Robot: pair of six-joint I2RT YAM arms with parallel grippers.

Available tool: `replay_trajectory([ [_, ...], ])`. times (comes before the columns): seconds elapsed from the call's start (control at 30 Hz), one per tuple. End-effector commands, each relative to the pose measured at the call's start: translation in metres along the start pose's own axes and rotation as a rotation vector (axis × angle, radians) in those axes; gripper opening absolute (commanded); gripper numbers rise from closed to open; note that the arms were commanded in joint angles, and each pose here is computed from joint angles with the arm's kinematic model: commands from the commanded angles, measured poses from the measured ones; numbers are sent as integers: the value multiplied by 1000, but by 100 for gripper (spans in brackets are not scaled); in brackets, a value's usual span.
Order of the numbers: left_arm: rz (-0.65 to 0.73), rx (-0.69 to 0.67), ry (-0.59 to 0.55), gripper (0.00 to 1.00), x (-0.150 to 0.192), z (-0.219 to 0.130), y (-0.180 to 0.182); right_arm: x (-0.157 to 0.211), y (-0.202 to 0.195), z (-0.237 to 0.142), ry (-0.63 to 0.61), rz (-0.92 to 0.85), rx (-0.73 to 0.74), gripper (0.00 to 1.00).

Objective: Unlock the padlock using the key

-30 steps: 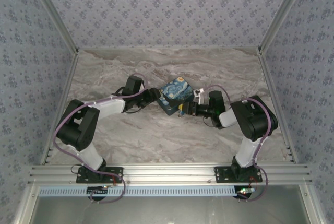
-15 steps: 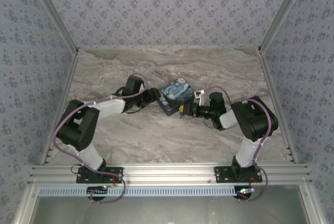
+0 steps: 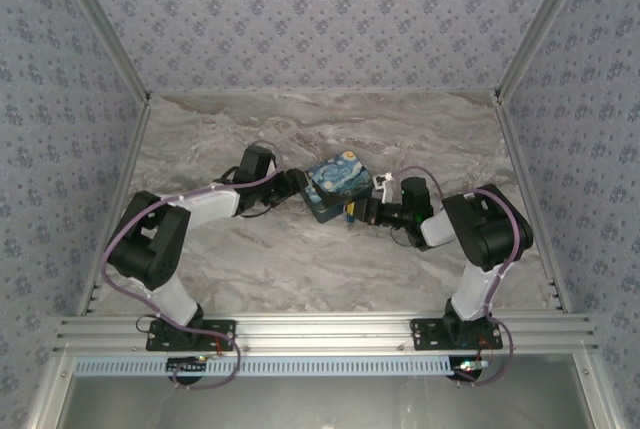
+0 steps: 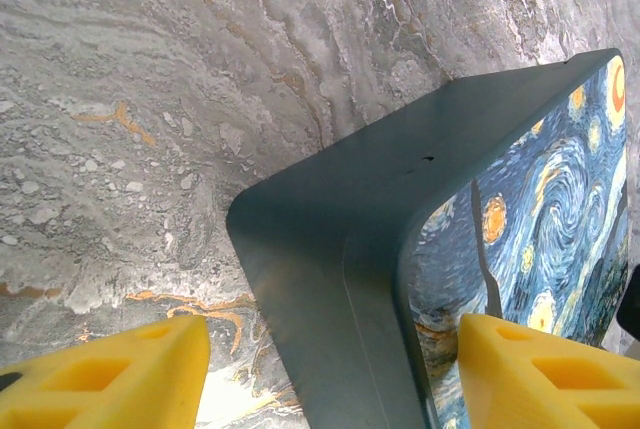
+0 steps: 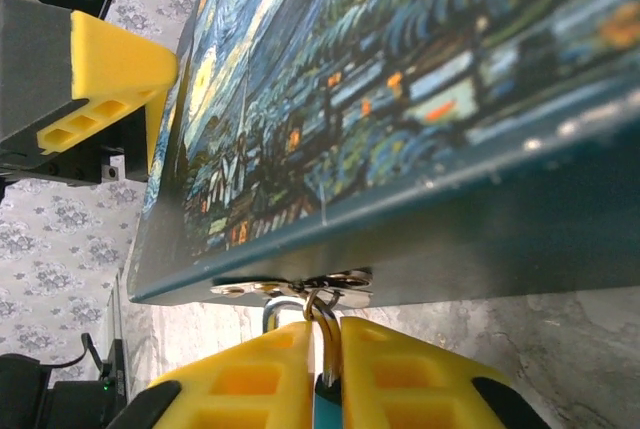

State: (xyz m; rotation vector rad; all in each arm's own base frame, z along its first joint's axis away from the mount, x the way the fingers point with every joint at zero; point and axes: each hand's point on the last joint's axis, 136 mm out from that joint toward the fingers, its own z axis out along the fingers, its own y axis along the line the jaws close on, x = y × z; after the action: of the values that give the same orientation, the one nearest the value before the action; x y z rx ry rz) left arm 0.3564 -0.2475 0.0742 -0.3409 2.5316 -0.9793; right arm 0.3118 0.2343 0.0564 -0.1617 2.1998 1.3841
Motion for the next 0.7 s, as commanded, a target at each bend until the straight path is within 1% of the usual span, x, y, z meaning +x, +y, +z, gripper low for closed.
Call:
replay_trajectory([
  [0.0,-35,-126,54,65,20,-2,36,-8,3,1,-24,-29,-7,10],
  [0.23,-34,-131,48,65,21,-4,37,-5,-4,-1,-33,-6,24,5],
  [0.67,-32,-144,48,65,25,-4,42,-19,-4,-7,-112,37,63,4],
])
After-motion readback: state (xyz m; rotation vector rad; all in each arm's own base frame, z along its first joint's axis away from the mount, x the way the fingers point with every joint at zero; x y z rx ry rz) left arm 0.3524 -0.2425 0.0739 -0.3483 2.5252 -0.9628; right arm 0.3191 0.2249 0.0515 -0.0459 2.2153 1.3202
